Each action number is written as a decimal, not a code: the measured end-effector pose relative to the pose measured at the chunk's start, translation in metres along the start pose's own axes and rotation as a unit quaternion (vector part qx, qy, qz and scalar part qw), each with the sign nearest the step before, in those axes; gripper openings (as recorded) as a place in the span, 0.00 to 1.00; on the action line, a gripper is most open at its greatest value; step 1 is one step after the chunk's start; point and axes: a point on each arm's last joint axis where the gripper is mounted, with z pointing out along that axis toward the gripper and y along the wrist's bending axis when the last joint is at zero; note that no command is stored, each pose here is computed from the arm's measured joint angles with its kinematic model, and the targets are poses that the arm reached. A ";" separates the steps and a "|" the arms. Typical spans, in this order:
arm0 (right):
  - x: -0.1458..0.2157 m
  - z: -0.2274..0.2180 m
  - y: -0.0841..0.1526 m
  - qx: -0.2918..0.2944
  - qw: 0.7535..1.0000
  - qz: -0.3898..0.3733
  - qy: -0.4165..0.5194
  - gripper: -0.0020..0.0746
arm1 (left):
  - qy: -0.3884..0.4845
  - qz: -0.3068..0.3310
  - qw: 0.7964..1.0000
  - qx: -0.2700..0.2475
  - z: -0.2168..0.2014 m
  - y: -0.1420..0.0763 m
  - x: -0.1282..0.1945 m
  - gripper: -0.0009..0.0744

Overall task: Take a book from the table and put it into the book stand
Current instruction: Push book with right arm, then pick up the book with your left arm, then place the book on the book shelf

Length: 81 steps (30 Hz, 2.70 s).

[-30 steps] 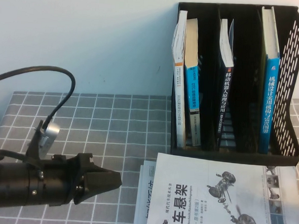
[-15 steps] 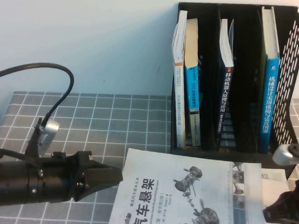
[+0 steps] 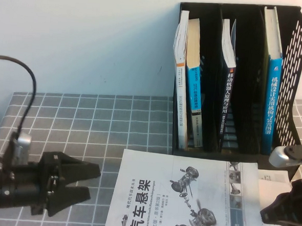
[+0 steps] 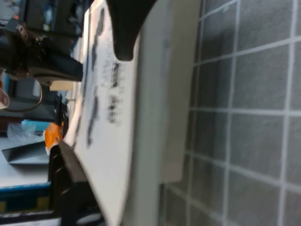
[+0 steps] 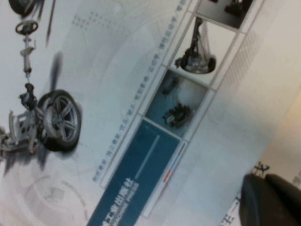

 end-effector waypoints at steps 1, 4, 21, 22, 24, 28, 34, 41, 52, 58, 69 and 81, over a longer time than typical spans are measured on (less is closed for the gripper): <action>0.000 0.000 0.000 0.000 1.000 -0.006 0.000 0.02 | 0.008 -0.010 1.000 0.000 0.004 0.006 0.000 0.75; 0.000 0.000 0.000 0.001 1.000 -0.015 0.000 0.02 | 0.031 -0.017 0.999 -0.001 0.018 0.018 -0.003 0.76; 0.000 0.000 0.000 0.001 0.999 -0.034 0.000 0.02 | 0.116 0.006 0.993 -0.002 0.088 0.027 -0.013 0.76; 0.000 0.000 0.000 0.001 0.999 -0.034 0.000 0.02 | 0.119 0.004 0.993 0.001 0.088 0.028 -0.013 0.76; 0.000 0.000 0.000 0.000 0.999 -0.033 -0.001 0.02 | 0.123 0.003 0.992 0.004 0.090 0.030 -0.012 0.75; 0.000 0.000 0.000 0.001 0.999 -0.033 -0.001 0.02 | 0.125 0.021 0.992 0.007 0.090 0.032 -0.012 0.67; 0.000 0.000 0.000 0.001 0.999 -0.034 -0.001 0.02 | 0.133 0.050 0.990 0.006 0.090 0.033 -0.010 0.34; -0.002 -0.004 0.000 0.011 0.997 -0.079 -0.013 0.02 | 0.133 0.055 0.989 0.020 0.088 0.030 -0.011 0.16; -0.014 -0.097 0.013 0.108 0.975 -0.137 -0.137 0.02 | 0.106 0.137 0.985 0.019 0.061 -0.043 -0.018 0.16; -0.007 -0.129 0.021 0.136 0.960 -0.149 -0.192 0.02 | 0.073 0.224 0.971 0.037 0.038 -0.112 -0.016 0.16; -0.005 -0.138 0.014 0.169 0.957 -0.145 -0.187 0.02 | 0.010 0.297 0.951 0.085 0.038 -0.232 -0.012 0.16; -0.010 -0.224 0.001 0.255 0.937 -0.057 -0.233 0.02 | -0.154 0.338 0.921 0.118 0.060 -0.325 -0.002 0.16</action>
